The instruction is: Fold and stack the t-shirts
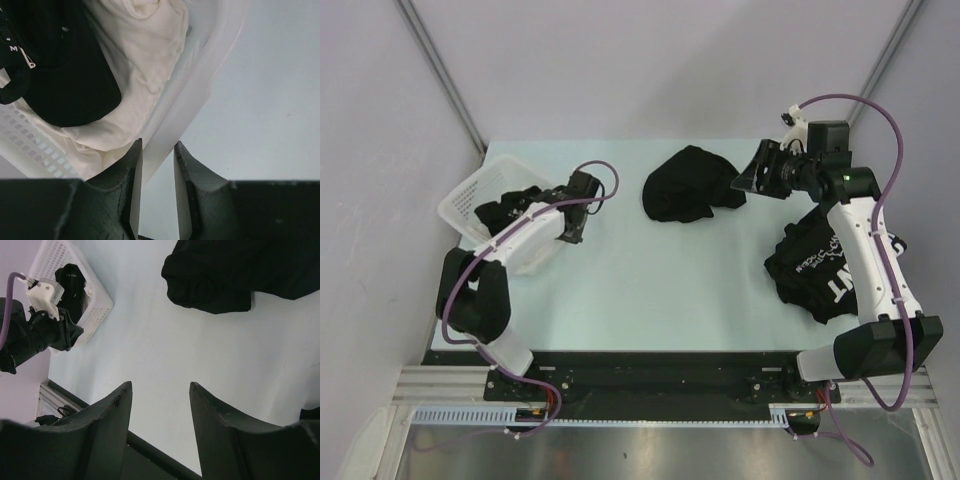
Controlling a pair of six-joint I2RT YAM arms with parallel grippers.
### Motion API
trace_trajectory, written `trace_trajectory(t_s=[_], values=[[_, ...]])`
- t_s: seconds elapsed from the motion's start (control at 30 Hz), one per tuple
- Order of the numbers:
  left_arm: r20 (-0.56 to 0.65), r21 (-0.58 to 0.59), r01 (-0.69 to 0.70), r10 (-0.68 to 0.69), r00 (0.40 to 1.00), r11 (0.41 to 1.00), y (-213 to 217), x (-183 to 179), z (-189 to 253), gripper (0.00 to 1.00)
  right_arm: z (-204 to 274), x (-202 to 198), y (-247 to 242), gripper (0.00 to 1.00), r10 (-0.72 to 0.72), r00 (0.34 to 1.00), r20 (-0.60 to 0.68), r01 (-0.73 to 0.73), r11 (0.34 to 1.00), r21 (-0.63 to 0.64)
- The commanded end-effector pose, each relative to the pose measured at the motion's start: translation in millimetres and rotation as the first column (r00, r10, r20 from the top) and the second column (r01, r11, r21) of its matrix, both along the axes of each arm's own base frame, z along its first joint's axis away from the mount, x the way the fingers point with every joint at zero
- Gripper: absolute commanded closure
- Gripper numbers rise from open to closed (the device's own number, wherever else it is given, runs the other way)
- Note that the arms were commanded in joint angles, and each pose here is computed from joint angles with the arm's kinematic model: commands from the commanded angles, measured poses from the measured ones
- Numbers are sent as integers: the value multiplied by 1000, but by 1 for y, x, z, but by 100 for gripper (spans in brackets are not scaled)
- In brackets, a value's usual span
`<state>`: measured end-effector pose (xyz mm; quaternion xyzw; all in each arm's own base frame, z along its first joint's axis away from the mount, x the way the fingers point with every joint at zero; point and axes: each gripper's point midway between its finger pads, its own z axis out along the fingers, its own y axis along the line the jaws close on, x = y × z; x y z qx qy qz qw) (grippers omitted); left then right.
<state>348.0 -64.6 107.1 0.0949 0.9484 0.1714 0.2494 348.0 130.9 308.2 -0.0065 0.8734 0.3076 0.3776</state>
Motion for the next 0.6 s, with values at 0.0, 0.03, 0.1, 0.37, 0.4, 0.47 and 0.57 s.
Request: trace_trajectory(t_s=[0.0, 0.03, 0.1, 0.37, 0.4, 0.47, 0.57], values=[[-194, 17, -72, 74, 978, 997, 12, -55, -20, 100, 14, 8, 6, 45, 12, 999, 49, -15, 999, 45], [-199, 14, -81, 82, 976, 997, 12, -56, -21, 100, 14, 9, 6, 45, 13, 999, 48, -15, 999, 48], [-216, -26, -69, 62, 974, 997, 4, -59, -22, 100, 15, 9, 6, 45, 14, 999, 52, -17, 999, 48], [-181, -33, -28, 22, 983, 999, -13, -37, -15, 100, 12, 7, 2, 45, 5, 999, 45, -6, 1000, 31], [-187, -25, -23, 18, 982, 999, -15, -30, -21, 100, 12, 7, 1, 45, 0, 999, 46, -2, 1000, 30], [-157, -22, -20, 17, 987, 1000, -22, -10, -15, 100, 13, 7, 0, 45, 1, 999, 49, -2, 1000, 30], [-145, -12, -10, 8, 989, 1000, -33, 23, -16, 100, 13, 3, -4, 45, -4, 999, 46, 3, 1000, 18]])
